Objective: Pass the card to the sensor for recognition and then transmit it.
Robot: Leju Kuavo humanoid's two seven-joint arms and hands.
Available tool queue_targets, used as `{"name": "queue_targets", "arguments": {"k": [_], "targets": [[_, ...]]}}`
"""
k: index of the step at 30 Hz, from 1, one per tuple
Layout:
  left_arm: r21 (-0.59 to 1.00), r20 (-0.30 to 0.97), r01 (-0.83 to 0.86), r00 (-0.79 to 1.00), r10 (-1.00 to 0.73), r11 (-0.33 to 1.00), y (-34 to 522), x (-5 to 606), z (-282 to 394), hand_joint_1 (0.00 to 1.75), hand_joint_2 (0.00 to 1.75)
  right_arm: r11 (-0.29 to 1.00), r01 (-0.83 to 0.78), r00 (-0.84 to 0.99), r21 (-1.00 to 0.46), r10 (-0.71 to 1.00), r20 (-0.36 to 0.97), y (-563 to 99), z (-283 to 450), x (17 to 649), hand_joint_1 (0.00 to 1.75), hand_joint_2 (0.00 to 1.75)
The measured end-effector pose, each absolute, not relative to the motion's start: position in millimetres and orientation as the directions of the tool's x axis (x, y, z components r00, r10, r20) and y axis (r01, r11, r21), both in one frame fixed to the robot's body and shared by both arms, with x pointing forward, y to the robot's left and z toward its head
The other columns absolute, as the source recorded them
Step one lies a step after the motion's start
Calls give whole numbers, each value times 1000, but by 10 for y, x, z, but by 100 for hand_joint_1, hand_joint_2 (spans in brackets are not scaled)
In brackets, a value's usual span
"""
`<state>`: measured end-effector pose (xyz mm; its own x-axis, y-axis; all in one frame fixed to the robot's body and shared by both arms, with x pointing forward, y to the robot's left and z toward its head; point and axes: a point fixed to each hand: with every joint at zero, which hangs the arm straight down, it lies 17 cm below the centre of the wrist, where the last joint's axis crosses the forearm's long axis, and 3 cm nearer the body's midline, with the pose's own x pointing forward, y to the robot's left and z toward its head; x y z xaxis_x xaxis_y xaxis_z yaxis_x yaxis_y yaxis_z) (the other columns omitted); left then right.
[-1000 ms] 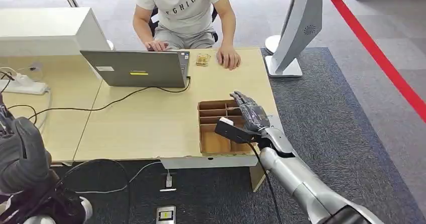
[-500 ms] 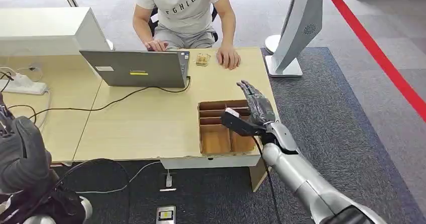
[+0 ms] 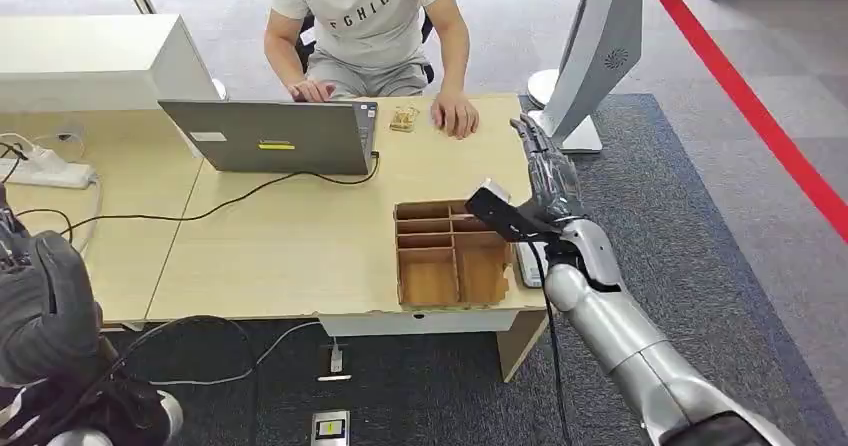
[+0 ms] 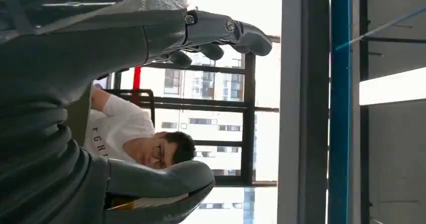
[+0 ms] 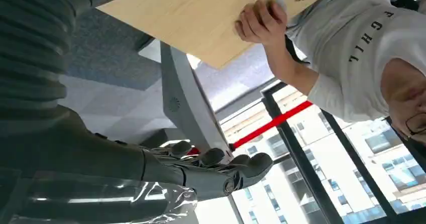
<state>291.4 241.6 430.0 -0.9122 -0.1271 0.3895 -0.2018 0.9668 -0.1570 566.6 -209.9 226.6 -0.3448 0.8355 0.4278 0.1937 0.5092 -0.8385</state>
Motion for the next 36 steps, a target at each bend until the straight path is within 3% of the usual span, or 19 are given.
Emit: {"name": "queue_targets", "arguments": {"k": [14, 36], "targets": [[-151, 391, -208, -910, -135, 966, 2413, 2895, 4323, 0, 175, 514, 85, -298, -854, 831, 470, -2155, 1759, 5553, 0, 175], [-167, 396, -196, -911, -116, 966, 2431, 2894, 4336, 0, 175, 544, 92, -261, -834, 822, 507, -2417, 1784, 5547, 0, 175]]}}
